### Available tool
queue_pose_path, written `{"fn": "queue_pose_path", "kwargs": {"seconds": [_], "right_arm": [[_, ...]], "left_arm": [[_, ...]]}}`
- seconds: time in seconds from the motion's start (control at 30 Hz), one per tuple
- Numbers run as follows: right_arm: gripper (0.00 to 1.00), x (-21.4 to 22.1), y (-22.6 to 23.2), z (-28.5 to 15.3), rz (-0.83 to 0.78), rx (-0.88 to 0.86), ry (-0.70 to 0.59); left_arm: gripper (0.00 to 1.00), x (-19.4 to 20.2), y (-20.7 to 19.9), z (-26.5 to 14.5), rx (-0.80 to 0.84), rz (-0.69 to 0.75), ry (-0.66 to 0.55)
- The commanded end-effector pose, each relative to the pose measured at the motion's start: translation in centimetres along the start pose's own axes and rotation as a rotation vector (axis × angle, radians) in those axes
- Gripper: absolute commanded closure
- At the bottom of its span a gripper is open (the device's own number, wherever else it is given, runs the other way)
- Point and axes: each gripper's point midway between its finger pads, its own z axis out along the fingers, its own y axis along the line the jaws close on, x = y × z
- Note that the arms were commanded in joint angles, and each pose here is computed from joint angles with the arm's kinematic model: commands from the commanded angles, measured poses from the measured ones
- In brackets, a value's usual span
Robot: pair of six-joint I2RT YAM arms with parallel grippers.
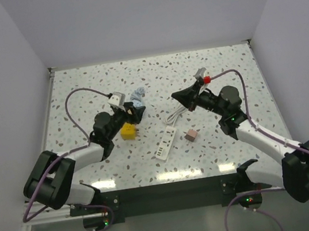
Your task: Insert the plug
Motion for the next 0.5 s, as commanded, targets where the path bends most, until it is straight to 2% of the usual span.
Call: {"fn": "queue_pose_path", "kwargs": {"seconds": [0.0,0.13,0.27,0.47], "right_arm": [[0.95,0.8,-0.9,0.2,-0.006,0.034,0.017],[0.89,1.5,-1.1,0.2,-0.002,0.041,0.036],[0.86,1.6,-1.2,0.2,-0.005,0.035,0.038],[0.81,1.8,-1.0,0.1,-0.001,0.032,0.045]], "left_arm": [[0.3,1.0,4.3,-1.7,-0.281,-0.014,0.02],[0.28,3.4,6.0,-4.2,-0.417,-0.066,0.058],[0.27,4.1,6.4,-5.6,-0.504,-0.041,0.074],[0.26,5.1,5.7,-6.0,-0.506,-0.029,0.157]]}}
